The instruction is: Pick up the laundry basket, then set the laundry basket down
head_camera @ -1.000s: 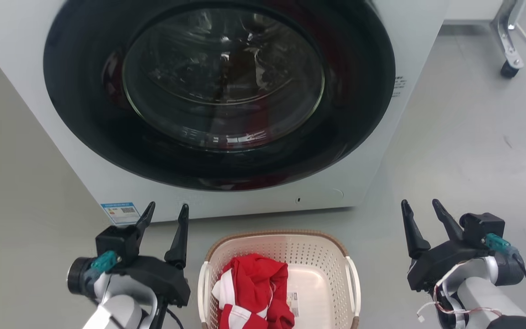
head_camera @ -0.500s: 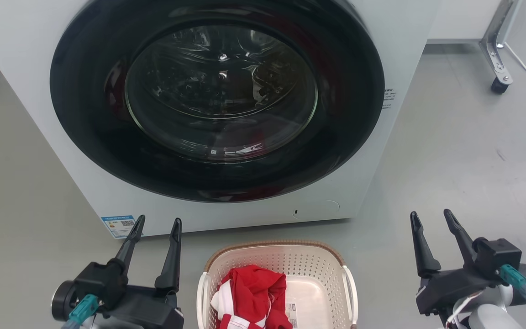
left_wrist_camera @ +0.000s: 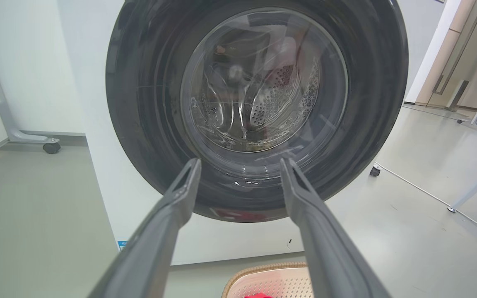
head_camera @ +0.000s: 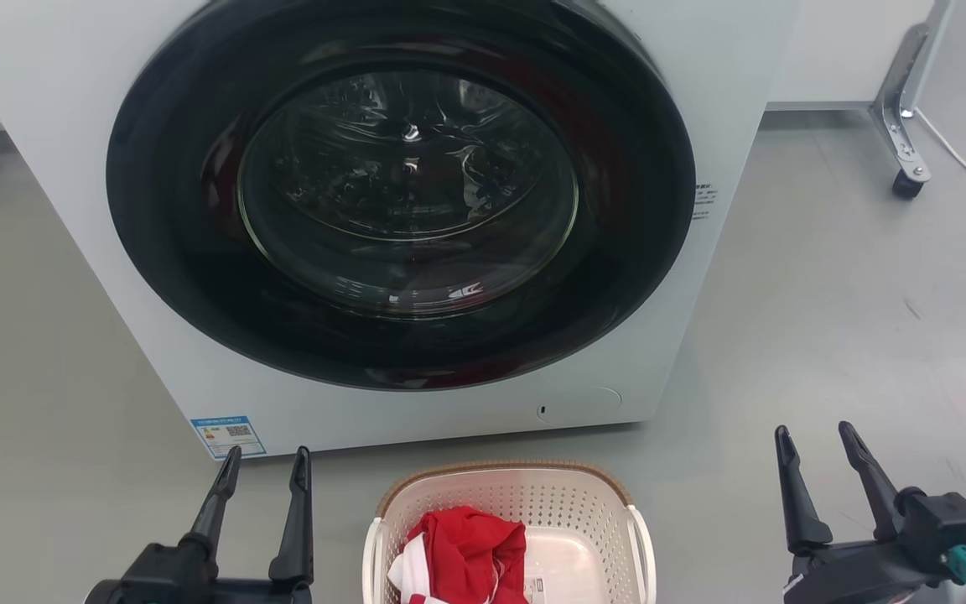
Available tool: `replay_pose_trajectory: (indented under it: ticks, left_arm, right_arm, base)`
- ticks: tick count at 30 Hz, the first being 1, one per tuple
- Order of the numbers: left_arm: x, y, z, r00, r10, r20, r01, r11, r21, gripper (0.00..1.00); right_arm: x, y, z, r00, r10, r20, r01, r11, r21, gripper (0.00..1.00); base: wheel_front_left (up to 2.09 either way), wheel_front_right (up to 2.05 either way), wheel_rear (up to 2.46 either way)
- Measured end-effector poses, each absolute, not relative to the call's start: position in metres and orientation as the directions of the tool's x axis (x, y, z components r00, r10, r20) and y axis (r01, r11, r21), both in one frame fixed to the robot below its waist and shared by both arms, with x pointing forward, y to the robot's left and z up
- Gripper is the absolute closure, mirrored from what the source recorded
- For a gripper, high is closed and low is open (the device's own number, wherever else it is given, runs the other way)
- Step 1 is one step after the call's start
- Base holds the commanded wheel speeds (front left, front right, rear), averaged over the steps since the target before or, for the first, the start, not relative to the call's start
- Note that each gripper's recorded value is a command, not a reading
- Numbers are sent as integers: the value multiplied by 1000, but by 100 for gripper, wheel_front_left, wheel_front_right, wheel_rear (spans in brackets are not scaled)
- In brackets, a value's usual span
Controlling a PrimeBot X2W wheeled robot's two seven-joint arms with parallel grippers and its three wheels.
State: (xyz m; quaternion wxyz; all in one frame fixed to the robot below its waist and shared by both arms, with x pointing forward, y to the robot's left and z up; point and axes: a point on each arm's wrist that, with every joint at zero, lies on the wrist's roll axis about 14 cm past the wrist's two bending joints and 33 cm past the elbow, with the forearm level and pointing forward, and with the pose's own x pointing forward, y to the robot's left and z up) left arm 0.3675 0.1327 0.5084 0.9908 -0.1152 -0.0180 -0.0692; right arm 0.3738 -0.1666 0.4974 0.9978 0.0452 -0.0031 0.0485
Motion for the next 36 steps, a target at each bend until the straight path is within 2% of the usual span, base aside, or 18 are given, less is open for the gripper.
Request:
replay_pose_trajectory:
  ticks: [16, 36]
  left_arm:
    - [354, 139, 504, 995, -87, 42, 95, 969, -227, 0]
    - [353, 137, 497, 996, -87, -9, 83, 974, -212, 0]
  right_arm:
    - [357, -176, 497, 999, 46, 20, -47, 995, 86, 0]
    - [357, -173, 504, 998, 40, 45, -44, 996, 74, 0]
  base:
    - [0, 0, 0]
    - [0, 0, 0]
